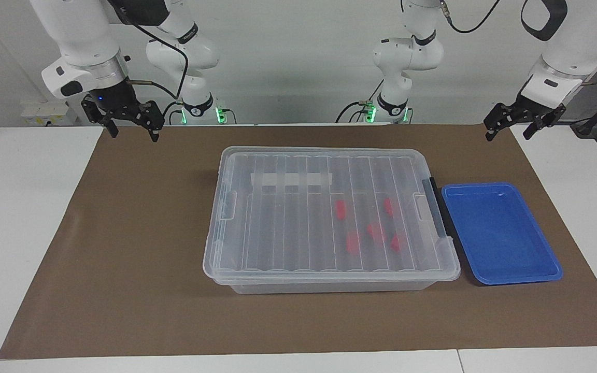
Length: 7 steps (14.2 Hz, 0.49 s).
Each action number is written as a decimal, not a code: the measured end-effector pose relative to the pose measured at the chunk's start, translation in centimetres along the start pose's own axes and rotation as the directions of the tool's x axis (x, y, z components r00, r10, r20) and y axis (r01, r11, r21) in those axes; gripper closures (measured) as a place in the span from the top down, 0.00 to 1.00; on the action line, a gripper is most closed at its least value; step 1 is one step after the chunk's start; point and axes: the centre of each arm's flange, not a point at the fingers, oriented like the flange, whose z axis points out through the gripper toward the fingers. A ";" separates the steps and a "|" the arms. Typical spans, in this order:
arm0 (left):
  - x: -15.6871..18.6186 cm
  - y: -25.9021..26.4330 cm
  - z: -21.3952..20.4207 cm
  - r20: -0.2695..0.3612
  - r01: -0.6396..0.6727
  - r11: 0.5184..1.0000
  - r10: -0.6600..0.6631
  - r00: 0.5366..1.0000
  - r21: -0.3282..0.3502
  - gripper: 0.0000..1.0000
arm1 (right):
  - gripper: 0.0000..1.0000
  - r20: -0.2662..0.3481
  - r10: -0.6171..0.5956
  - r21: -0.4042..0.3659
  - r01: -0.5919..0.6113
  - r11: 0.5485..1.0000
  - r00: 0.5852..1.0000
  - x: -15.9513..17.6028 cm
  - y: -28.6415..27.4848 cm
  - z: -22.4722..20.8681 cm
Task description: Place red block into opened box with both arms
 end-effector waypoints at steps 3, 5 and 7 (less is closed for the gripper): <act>0.0 0.0 0.0 0.000 0.000 1.000 0.000 1.000 0.000 1.00 | 1.00 0.018 0.000 -0.004 0.000 1.000 1.000 -0.2 0.0 0.2; 0.0 0.0 0.0 0.000 0.000 1.000 0.000 1.000 0.000 1.00 | 1.00 0.022 0.000 -0.004 0.000 1.000 1.000 -0.2 0.0 0.3; 0.0 0.0 0.0 0.000 0.000 1.000 0.000 1.000 0.000 1.00 | 1.00 0.024 0.000 -0.005 0.000 1.000 1.000 -0.2 0.0 0.4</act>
